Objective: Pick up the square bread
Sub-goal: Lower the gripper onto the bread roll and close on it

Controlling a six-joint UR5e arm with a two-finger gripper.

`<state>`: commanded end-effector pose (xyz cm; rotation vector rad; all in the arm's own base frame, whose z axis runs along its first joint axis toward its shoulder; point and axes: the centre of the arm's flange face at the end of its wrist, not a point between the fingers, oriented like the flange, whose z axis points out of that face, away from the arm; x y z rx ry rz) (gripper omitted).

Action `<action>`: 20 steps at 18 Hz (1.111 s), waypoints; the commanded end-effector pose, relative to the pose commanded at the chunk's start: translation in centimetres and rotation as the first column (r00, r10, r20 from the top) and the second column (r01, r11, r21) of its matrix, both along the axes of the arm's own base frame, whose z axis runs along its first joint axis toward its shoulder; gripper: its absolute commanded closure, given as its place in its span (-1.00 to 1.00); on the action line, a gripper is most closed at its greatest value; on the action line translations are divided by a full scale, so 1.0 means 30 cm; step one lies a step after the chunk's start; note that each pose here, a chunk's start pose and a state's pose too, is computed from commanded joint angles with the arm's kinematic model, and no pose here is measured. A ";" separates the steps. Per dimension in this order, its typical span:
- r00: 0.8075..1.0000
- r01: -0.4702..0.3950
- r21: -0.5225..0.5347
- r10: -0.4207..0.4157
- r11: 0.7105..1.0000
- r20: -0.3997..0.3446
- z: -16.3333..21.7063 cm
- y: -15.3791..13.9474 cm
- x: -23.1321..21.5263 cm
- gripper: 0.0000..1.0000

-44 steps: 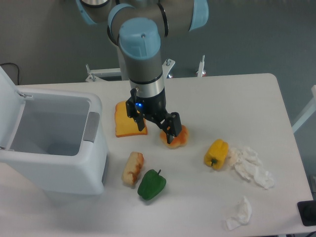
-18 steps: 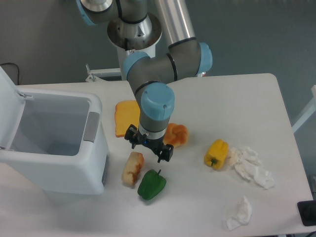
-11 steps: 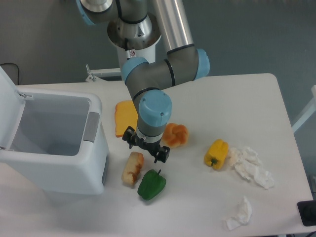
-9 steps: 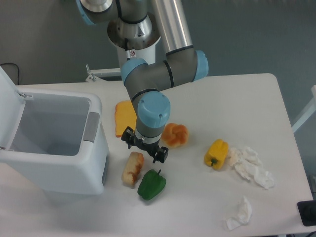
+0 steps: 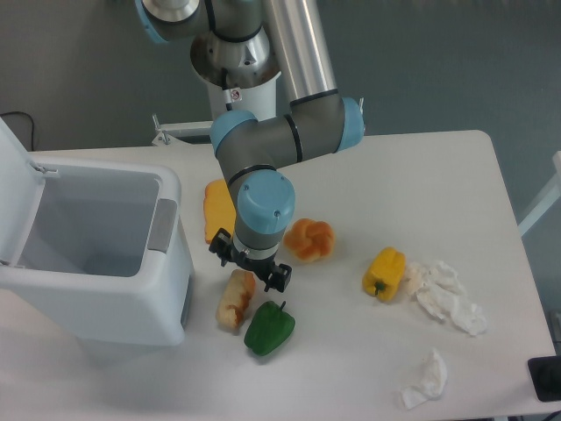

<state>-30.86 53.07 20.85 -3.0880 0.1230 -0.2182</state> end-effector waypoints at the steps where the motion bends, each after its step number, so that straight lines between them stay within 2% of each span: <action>1: 1.000 0.002 0.000 -0.002 1.000 0.000 0.000 0.002 0.003 -0.77; 8: 1.000 0.011 -0.007 -0.011 1.000 0.003 -0.013 0.020 0.030 -0.76; 15: 1.000 0.019 -0.010 -0.019 1.000 -0.001 -0.022 0.028 0.021 -0.03; 17: 1.000 0.021 -0.016 -0.021 1.000 -0.008 -0.022 0.026 0.018 0.10; 19: 0.999 0.026 -0.017 -0.027 1.000 -0.019 -0.013 0.028 0.013 0.13; 20: 0.999 0.026 -0.015 -0.027 1.000 -0.021 -0.010 0.031 0.009 0.23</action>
